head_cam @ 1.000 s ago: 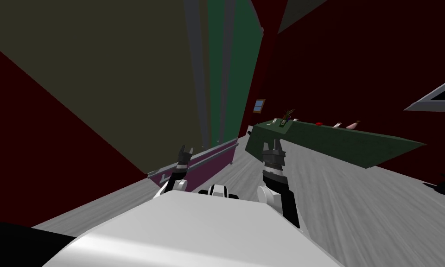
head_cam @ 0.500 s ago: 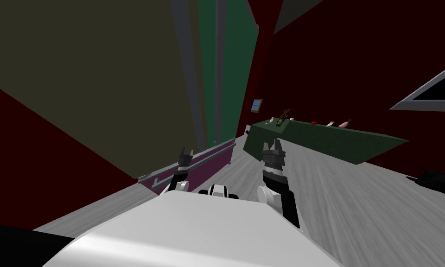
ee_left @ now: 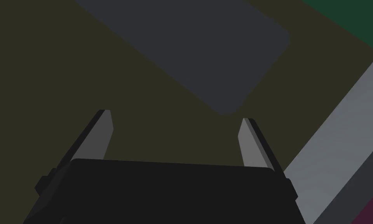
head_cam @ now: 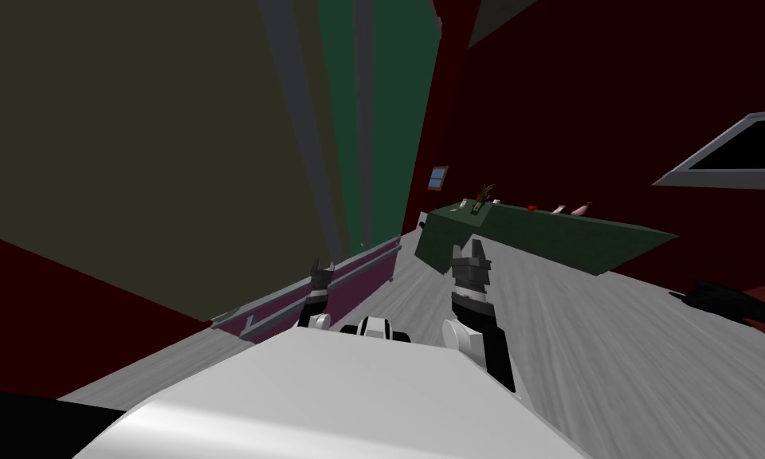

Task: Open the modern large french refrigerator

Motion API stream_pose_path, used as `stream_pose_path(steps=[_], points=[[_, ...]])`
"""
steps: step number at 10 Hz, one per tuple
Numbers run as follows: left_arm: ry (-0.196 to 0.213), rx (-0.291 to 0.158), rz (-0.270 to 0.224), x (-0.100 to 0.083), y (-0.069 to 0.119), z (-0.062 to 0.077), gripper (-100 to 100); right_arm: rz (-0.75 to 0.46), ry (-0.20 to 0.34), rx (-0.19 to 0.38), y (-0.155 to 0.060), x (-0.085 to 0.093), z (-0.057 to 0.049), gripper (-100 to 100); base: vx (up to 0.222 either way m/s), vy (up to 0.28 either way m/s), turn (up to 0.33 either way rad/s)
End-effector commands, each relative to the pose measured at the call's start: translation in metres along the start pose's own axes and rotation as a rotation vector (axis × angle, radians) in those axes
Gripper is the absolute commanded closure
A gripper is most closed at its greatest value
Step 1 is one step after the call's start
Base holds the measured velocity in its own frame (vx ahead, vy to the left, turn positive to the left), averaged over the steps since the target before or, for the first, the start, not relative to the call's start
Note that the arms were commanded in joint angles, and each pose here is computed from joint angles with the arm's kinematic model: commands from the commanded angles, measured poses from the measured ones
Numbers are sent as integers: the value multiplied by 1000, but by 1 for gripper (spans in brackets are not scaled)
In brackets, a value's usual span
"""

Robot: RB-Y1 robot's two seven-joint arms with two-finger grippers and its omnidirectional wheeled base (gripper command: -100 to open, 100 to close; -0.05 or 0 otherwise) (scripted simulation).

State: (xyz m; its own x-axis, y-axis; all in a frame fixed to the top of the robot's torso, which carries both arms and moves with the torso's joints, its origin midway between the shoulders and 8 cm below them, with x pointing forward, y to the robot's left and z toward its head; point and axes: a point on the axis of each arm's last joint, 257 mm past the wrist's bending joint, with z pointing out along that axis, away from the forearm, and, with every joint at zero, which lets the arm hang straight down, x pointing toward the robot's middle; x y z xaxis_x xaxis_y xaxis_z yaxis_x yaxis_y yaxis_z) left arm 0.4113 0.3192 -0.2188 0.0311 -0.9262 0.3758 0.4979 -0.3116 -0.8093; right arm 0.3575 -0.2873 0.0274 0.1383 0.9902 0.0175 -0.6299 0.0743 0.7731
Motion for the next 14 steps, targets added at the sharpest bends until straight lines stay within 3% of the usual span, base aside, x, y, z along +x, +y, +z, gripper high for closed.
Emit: stream_pose_path(steps=[1,3,4,7,8,9,11,12,14], points=[[-62,2,-70,7,15,-11,-100,0,0,0,0,0,0,0,29,-36,-32],[-96,5,-110,14,23,-16,-100,0,0,0,0,0,0,0,16,-24,-15],[-86,4,-99,13,22,-14,-100,0,0,0,0,0,0,0,4,-8,-1],[-78,0,-105,24,21,12,-100,0,0,0,0,0,0,0,9,17,36],[-80,3,-105,21,20,6,-100,0,0,0,0,0,0,0,6,12,3],[-84,2,-103,18,22,-3,100,0,0,0,0,0,0,0,0,-2,-22],[-88,4,-101,13,22,-14,100,0,0,0,0,0,0,0,-12,-13,-27],[-84,16,-101,14,17,-6,100,0,0,0,0,0,0,0,-15,-7,9],[-21,-22,-139,37,29,1,100,0,0,0,0,0,0,0,-209,119,-155]])
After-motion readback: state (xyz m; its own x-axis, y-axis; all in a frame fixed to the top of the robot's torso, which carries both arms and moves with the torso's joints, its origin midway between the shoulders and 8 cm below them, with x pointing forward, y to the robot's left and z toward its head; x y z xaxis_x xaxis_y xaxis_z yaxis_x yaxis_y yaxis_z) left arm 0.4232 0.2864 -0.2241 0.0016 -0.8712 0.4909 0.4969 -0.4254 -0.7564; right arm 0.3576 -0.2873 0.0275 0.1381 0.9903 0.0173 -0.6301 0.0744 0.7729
